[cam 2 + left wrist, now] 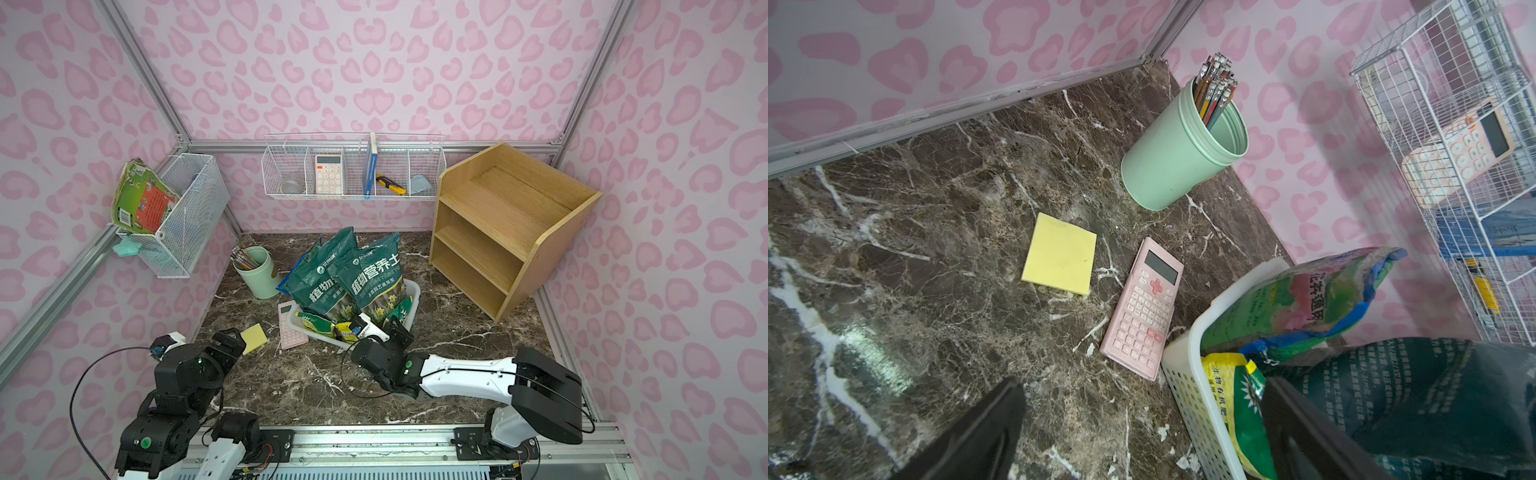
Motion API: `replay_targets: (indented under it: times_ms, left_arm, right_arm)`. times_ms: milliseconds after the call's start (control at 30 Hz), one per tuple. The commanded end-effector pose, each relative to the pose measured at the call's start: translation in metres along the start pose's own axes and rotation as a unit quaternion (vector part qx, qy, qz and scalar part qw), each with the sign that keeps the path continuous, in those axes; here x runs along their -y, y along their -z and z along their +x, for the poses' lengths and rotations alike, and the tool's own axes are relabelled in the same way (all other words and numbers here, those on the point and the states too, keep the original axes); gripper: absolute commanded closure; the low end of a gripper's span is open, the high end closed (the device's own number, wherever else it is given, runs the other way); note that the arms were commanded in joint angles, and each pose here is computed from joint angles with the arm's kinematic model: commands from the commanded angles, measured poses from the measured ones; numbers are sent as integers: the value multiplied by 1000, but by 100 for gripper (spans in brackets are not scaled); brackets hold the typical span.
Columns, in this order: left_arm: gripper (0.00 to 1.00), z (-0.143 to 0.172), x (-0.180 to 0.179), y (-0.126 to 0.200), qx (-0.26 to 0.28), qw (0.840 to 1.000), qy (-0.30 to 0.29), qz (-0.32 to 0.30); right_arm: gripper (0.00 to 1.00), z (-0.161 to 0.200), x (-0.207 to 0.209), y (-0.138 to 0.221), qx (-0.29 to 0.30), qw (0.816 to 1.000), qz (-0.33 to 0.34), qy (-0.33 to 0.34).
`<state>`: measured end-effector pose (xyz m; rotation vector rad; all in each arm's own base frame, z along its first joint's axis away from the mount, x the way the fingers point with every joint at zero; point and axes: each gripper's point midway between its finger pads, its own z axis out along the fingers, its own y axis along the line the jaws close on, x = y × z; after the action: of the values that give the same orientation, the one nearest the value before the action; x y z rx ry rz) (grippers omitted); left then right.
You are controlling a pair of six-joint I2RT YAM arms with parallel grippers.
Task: Take down the fertilizer bag from the shelf
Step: Place the fertilizer bag in the storage box, then reset both arms
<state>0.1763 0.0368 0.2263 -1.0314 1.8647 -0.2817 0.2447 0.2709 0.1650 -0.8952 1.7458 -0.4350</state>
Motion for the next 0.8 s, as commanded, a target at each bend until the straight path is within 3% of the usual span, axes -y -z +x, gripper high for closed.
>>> replay_targets:
  times_ms: [0, 100, 167, 333, 467, 567, 600, 633, 667, 767]
  left_arm:
    - [1, -3, 3, -13, 10, 1000, -3, -7]
    - [1, -6, 3, -20, 4, 1000, -4, -25]
    - [1, -13, -9, -25, 24, 998, 0, -65]
    - [1, 2, -46, -67, 38, 993, 42, -106]
    - [1, 1, -85, -79, 79, 979, 35, -183]
    - [1, 6, -120, -92, 142, 962, 27, -232]
    - [1, 5, -120, -89, 147, 961, 51, -228]
    - [1, -2, -100, -92, 140, 972, 10, -188]
    - [2, -6, -87, -94, 145, 975, -24, -164]
    - [1, -17, -94, -87, 185, 964, -40, -189]
  right_arm:
    - [1, -28, 12, 21, 99, 987, -51, -112]
    - [1, -27, 58, 50, 169, 966, -31, -192]
    - [1, -11, 100, 64, 191, 942, 3, -276]
    - [1, 68, 160, 65, 251, 860, 58, -440]
    - [0, 124, 188, 64, 271, 813, 137, -496]
    - [0, 147, 200, 61, 249, 805, 169, -511]
    - [0, 151, 200, 57, 241, 807, 168, -513]
    - [0, 153, 198, 52, 232, 811, 162, -512]
    - [0, 155, 194, 44, 219, 819, 152, -509]
    - [0, 160, 175, 7, 139, 857, 105, -484]
